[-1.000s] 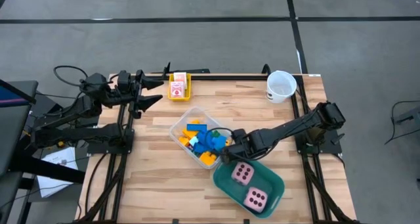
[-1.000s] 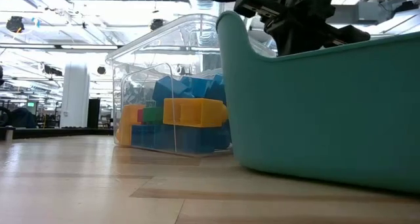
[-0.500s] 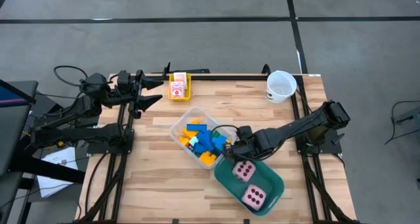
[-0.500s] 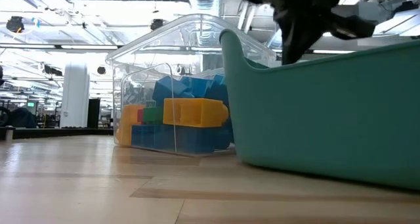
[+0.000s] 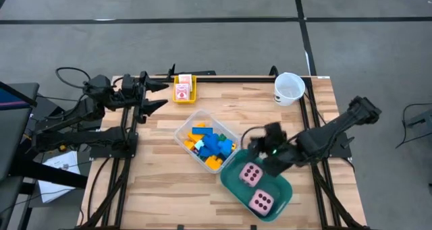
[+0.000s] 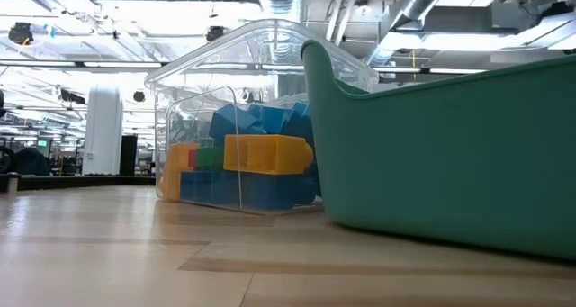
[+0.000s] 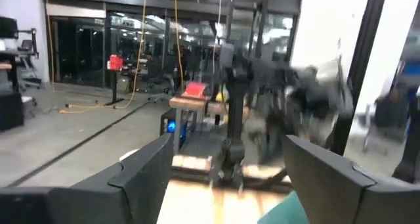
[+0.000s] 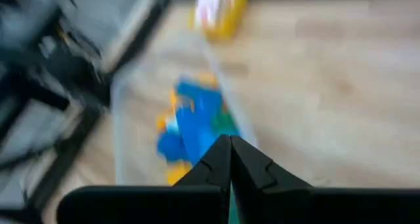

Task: Pick & Place Toys
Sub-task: Return to Home Position

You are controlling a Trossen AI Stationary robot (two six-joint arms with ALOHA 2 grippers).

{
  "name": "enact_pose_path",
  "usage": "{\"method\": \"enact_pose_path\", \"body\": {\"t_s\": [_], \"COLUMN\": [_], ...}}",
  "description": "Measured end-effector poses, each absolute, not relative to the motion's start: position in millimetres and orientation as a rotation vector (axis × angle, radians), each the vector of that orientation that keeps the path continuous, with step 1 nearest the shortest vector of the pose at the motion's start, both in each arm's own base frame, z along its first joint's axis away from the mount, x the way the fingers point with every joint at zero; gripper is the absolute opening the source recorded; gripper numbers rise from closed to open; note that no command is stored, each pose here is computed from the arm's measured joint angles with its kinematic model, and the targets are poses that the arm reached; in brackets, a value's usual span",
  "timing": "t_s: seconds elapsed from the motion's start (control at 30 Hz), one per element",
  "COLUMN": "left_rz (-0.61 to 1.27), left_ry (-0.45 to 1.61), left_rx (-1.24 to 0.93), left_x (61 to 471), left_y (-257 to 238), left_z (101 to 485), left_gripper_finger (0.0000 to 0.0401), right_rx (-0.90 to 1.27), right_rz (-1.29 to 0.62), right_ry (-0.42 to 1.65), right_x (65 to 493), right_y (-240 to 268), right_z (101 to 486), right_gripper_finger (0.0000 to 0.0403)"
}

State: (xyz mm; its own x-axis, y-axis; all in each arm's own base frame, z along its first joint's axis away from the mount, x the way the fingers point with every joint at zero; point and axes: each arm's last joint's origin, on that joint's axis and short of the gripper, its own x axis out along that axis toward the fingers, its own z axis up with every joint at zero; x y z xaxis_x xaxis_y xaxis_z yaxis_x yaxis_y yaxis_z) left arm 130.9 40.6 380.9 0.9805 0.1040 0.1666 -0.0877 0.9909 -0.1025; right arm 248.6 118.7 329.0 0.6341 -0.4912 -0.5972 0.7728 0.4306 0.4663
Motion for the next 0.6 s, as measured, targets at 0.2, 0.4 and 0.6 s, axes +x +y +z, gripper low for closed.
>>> {"method": "enact_pose_path", "body": {"t_s": [0.2, 0.4, 0.6], "left_rz": [0.092, 0.032, 0.079], "left_ry": [0.031, 0.039, -0.117], "left_rx": [-0.036, -0.165, -0.266], "left_x": [112.6, 90.9, 88.2], "left_y": [31.4, 18.2, 12.9], "left_z": [362.0, 321.9, 263.1], "left_gripper_finger": [0.0146, 0.0012, 0.0001], "right_rx": [0.717, 0.713, 0.743], "right_rz": [-0.795, -0.767, -0.789], "right_ry": [0.245, 0.225, 0.192], "right_x": [216.5, 192.7, 176.7], "right_y": [96.7, 76.1, 56.2], "right_z": [366.0, 386.8, 398.2], "right_gripper_finger": [0.0, 0.0, 0.0]}}
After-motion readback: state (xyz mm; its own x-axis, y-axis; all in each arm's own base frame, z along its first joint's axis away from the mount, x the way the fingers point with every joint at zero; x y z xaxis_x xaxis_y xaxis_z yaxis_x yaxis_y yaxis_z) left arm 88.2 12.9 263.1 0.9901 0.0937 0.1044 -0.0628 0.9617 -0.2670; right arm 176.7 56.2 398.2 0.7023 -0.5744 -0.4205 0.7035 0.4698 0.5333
